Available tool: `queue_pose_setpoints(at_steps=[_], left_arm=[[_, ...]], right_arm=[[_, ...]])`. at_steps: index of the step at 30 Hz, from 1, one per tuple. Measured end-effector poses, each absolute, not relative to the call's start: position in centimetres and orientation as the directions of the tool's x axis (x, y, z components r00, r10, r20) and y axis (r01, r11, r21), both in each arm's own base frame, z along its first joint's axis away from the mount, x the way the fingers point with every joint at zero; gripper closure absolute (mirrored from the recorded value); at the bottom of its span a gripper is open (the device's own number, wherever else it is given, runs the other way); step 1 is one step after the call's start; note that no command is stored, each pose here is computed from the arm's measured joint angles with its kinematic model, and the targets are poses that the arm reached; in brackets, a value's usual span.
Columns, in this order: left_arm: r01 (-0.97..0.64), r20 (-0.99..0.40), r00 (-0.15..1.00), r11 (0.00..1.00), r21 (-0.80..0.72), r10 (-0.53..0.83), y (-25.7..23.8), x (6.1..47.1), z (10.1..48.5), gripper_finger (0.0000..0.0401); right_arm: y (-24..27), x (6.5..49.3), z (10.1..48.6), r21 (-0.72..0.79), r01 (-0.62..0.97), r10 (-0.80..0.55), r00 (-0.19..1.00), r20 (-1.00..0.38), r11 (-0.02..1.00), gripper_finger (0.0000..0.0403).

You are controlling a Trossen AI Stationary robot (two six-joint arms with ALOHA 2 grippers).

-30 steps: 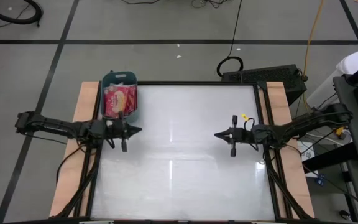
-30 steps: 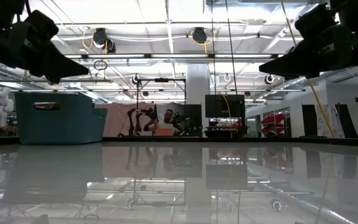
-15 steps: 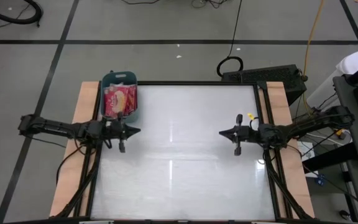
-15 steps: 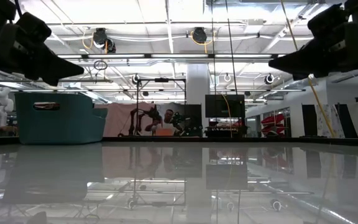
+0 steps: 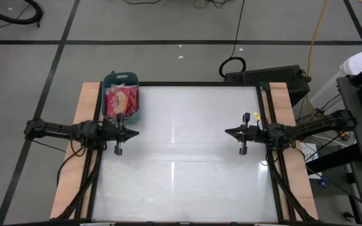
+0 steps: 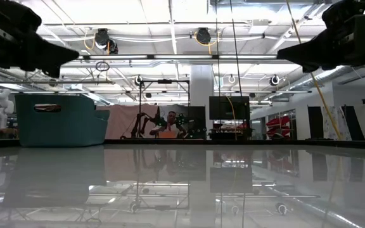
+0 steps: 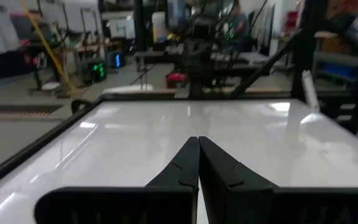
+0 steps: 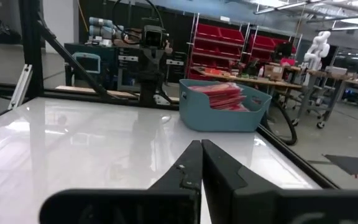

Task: Sort popcorn bags into baskets
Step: Return to Home Position

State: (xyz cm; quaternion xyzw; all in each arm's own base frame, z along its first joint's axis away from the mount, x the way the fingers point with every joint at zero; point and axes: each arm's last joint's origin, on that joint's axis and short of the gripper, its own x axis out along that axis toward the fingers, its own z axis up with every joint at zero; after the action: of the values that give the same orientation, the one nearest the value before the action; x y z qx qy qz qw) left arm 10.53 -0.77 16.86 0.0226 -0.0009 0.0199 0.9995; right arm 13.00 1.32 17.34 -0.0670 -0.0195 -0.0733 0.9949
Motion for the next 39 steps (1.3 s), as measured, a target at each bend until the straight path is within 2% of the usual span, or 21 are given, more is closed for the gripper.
queue_pose_setpoints(at_steps=[8,16,30,39], left_arm=[[-0.036,0.053,0.998,0.998,0.060,0.033,-0.7,9.6,17.2,0.0396],[-0.034,0.045,0.998,0.998,0.061,0.032,-0.7,9.7,17.1,0.0396],[-0.034,0.039,0.999,0.998,0.060,0.032,-0.7,9.7,17.1,0.0396],[-0.040,0.037,0.999,0.996,0.076,0.037,-0.6,9.7,17.0,0.0396]], right_arm=[[1.1,11.9,17.8,-0.138,0.154,-0.144,0.986,0.080,0.978,0.0403],[1.0,11.0,17.8,-0.144,0.153,-0.143,0.987,0.077,0.978,0.0403],[0.9,10.4,16.3,-0.059,0.133,-0.137,0.989,-0.059,0.989,0.0403],[1.2,10.2,16.4,-0.124,0.005,-0.010,0.999,-0.044,0.992,0.0403]])
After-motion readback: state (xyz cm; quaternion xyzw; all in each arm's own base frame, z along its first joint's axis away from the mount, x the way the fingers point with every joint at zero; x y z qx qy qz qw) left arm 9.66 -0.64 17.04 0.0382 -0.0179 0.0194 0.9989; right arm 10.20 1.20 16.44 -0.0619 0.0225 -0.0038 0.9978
